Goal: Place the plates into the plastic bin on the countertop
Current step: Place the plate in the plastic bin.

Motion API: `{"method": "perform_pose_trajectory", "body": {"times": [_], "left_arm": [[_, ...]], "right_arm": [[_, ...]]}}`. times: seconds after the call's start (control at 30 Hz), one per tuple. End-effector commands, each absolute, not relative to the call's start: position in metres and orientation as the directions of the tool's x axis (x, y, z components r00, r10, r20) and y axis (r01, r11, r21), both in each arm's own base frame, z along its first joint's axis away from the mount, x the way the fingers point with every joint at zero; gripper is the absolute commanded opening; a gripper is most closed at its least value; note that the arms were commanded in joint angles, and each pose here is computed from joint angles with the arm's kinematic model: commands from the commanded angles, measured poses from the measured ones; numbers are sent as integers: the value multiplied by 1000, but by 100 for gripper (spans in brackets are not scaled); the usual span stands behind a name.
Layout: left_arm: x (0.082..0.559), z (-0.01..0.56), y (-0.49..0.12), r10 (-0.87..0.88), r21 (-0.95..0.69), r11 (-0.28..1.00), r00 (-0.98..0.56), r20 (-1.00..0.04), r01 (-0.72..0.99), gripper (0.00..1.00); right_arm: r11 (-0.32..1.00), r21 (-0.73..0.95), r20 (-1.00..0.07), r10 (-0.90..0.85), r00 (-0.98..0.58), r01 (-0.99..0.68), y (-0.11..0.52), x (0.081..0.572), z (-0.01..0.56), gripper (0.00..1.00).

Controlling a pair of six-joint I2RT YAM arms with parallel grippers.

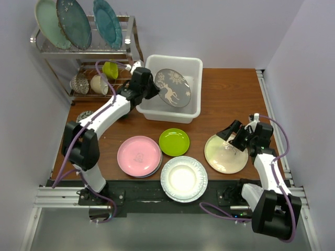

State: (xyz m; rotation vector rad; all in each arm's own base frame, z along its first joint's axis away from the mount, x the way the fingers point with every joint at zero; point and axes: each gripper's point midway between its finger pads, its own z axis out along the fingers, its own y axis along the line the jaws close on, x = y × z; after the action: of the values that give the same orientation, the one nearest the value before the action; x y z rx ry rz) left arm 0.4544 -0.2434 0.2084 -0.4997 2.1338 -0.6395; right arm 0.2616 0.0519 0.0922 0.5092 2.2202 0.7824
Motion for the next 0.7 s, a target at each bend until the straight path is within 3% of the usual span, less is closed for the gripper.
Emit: {"method": "perform_pose_trajectory", "body": {"times": [0.0,0.67], "left_arm": [[488,289,-255,-610,-693,721,-447,-654,29,0],[516,238,-273,-542,-648,761,-523,-658,27,0]], "right_arm": [[747,660,-522,532,-667,78,55,263,94,99],[752,653,-509,526,-681,93,53,265,85,99]]}}
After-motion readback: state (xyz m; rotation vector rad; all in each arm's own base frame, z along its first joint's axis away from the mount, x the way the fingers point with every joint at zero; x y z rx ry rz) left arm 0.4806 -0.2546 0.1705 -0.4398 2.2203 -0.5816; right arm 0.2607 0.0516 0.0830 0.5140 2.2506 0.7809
